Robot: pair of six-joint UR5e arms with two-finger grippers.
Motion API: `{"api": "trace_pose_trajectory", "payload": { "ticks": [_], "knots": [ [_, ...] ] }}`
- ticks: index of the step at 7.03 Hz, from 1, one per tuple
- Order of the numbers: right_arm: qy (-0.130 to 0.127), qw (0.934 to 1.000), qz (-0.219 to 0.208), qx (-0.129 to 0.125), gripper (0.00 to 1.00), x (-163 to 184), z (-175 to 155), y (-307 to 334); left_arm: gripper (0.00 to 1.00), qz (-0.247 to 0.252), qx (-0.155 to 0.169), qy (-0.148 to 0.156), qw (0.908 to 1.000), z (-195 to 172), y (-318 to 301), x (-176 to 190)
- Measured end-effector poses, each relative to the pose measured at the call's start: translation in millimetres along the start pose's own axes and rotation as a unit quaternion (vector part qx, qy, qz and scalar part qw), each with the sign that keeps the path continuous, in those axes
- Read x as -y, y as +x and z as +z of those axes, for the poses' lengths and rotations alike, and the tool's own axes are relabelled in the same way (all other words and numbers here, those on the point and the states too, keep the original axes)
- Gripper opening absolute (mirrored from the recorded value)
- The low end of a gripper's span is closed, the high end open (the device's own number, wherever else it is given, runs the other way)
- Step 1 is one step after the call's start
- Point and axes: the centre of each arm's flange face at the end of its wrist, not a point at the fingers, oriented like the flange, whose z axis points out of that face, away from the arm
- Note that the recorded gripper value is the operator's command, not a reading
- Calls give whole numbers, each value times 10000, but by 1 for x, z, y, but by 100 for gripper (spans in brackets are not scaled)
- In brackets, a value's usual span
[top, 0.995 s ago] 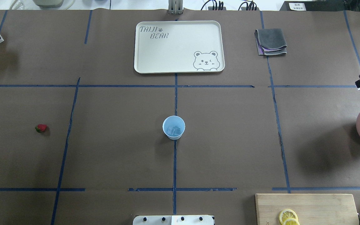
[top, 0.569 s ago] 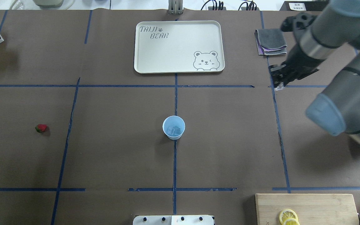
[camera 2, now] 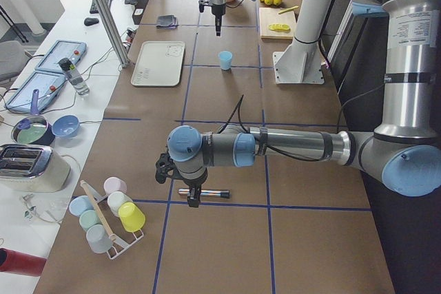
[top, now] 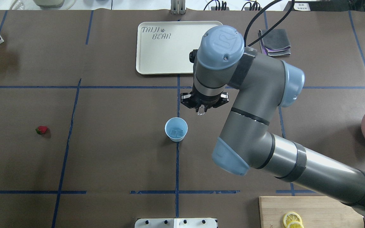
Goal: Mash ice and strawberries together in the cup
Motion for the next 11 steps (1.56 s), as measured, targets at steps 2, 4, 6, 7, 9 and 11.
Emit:
{"api": "trace_pose_trajectory", "payload": {
  "ticks": [2, 4, 6, 7, 9, 11],
  "knots": [
    [124, 9998, 15, 149, 0, -16, 27, -39, 100, -17, -3, -28, 10000, 3, -3, 0],
    [101, 9998, -44, 167, 71, -31, 38, -54, 100, -9, 0, -31, 10000, 4, -3, 0],
    [98, 9998, -64, 176, 100, -35, 39, -57, 100, 5, -2, -22, 10000, 3, -2, 1],
    [112, 9997, -70, 202, 100, -36, 36, -57, 100, 38, 1, -1, 10000, 2, -1, 2],
    [138, 9996, -65, 234, 100, -37, 27, -56, 100, 427, 30, 150, 9990, 10, 21, 12],
    [187, 9996, -3, 232, 100, -34, 2, -46, 100, 453, -28, 231, 9987, 39, 74, 24]
  ]
}}
